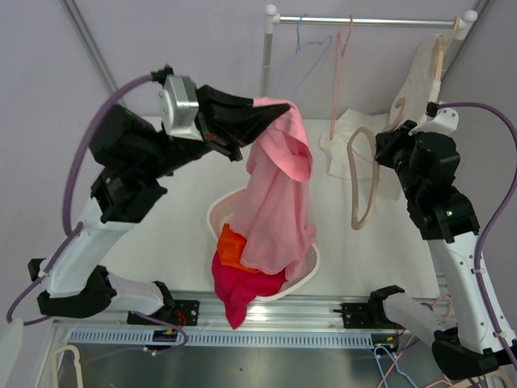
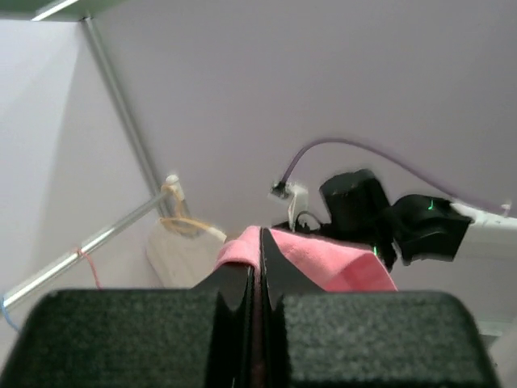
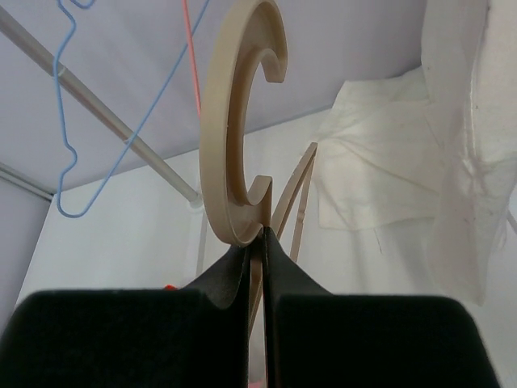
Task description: Remove the t-shirt from the hanger
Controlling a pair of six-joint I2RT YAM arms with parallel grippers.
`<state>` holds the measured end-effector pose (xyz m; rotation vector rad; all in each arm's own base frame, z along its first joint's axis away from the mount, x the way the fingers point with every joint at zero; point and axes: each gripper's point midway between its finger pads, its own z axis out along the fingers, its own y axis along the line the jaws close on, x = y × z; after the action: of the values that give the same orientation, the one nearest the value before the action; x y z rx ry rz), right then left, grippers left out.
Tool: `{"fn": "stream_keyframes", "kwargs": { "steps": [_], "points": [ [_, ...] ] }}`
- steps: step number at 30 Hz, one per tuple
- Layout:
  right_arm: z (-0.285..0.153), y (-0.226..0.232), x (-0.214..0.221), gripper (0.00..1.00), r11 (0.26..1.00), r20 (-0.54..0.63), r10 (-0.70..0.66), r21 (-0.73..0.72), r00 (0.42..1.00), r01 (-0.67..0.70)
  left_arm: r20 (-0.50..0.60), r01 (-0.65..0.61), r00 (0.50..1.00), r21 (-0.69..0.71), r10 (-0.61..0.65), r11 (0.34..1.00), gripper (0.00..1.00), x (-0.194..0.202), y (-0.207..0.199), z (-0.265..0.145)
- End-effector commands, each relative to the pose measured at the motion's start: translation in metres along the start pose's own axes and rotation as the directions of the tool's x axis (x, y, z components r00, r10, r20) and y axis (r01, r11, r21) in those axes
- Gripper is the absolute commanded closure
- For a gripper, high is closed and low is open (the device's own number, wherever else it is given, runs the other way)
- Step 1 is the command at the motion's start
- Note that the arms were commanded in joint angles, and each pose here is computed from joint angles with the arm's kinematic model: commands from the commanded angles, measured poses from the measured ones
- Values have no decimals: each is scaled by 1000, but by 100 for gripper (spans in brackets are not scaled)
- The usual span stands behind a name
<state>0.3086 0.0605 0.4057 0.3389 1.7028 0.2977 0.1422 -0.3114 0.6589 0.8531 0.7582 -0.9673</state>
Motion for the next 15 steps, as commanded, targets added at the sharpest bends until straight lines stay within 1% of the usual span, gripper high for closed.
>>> {"fn": "stream_keyframes", "kwargs": {
  "steps": [1,2,3,4,5,6,7,8,9,10,11,12,13,14,15],
  "points": [
    [-7,18,-56,100,999,162,1,-49,987,7,-77,44,996,-124,-54,991,99,51,9,-27],
    [-7,19,-59,100,999,167,-8,-47,986,16,-10,38,999,-173,-40,984,100,44,15,-32],
    [-6,19,-63,100,999,171,-12,-41,985,19,-65,61,995,-217,-77,974,100,91,15,-42],
    [-2,20,-64,100,999,167,-24,-33,986,29,8,79,997,-258,-79,963,100,71,15,-64],
    [-4,22,-72,100,999,181,-24,-38,983,31,-120,98,982,-343,-147,934,99,163,11,-91],
    [-4,23,-74,100,999,185,-28,-39,982,36,-5,133,989,-393,-146,910,100,147,17,-102],
    [-3,23,-76,100,998,189,-41,-33,981,48,44,194,980,-445,-195,874,99,149,18,-119],
    [-3,26,-82,100,998,209,-43,-42,977,53,6,207,972,-506,-236,838,99,190,11,-154],
    [-3,27,-86,100,997,224,-52,-42,973,63,12,248,959,-526,-284,814,99,199,7,-166],
    [-2,28,-90,100,997,241,-59,-44,969,71,-10,262,947,-555,-321,789,99,216,4,-179],
    [1,31,-97,100,994,277,-80,-49,958,97,-72,259,927,-588,-368,766,99,252,-5,-200],
    [3,32,-100,100,993,296,-88,-51,951,108,-102,260,912,-604,-397,753,100,269,-10,-210],
    [8,32,-102,100,992,313,-100,-45,944,120,-157,281,862,-643,-481,713,99,307,-22,-229],
    [18,34,-105,100,989,327,-123,-36,937,142,-180,288,833,-666,-523,688,99,326,-28,-239],
    [24,35,-105,100,987,331,-135,-35,934,156,-183,300,778,-731,-600,612,99,358,-34,-258]
  ]
}}
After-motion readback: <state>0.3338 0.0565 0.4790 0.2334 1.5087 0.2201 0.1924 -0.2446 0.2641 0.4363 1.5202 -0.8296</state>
